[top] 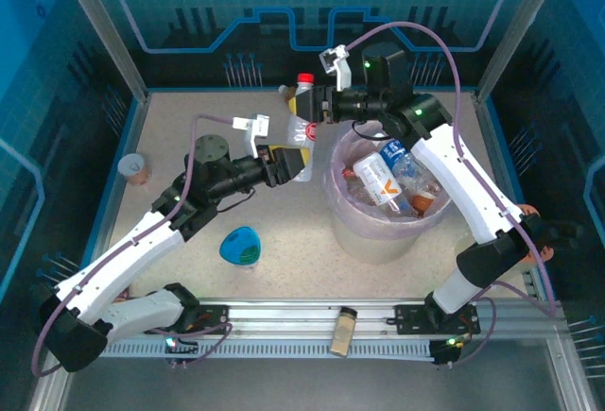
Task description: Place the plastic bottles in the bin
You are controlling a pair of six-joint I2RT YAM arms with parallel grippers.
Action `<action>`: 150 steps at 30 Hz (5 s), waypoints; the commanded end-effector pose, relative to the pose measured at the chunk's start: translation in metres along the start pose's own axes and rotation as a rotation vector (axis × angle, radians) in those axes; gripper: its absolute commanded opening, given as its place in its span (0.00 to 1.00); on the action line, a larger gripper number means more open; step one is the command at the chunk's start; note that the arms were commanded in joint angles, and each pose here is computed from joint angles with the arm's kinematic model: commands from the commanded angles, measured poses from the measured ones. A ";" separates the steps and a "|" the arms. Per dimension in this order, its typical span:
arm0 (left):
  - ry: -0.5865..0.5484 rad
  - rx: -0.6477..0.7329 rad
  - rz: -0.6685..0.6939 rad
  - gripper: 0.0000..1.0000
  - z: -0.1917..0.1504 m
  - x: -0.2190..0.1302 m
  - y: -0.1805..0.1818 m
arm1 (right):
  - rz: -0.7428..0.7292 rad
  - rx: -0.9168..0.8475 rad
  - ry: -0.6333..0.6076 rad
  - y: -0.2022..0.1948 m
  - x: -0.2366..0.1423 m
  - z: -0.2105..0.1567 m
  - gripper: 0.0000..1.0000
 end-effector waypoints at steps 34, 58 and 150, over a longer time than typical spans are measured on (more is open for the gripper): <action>0.007 -0.117 0.060 0.78 -0.018 0.034 0.050 | -0.308 -0.138 0.083 -0.022 -0.095 -0.045 0.11; 0.026 -0.147 0.078 0.75 -0.020 0.049 0.062 | -0.525 -0.297 0.254 -0.024 -0.116 -0.095 0.05; -0.177 -0.521 0.863 0.68 0.103 0.222 0.420 | -0.565 -0.092 0.188 -0.015 -0.171 -0.097 0.87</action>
Point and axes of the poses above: each hand's point on the last joint's axis, 136 mm out from that joint toward the fingers, its own x axis out along the fingers, its own y axis along the line the jaws close on, z = x × y, the point moved 4 cm from there along -x, back along the fingers, and after that the axes turned 12 degrees about -x, right-handed, at the moved point
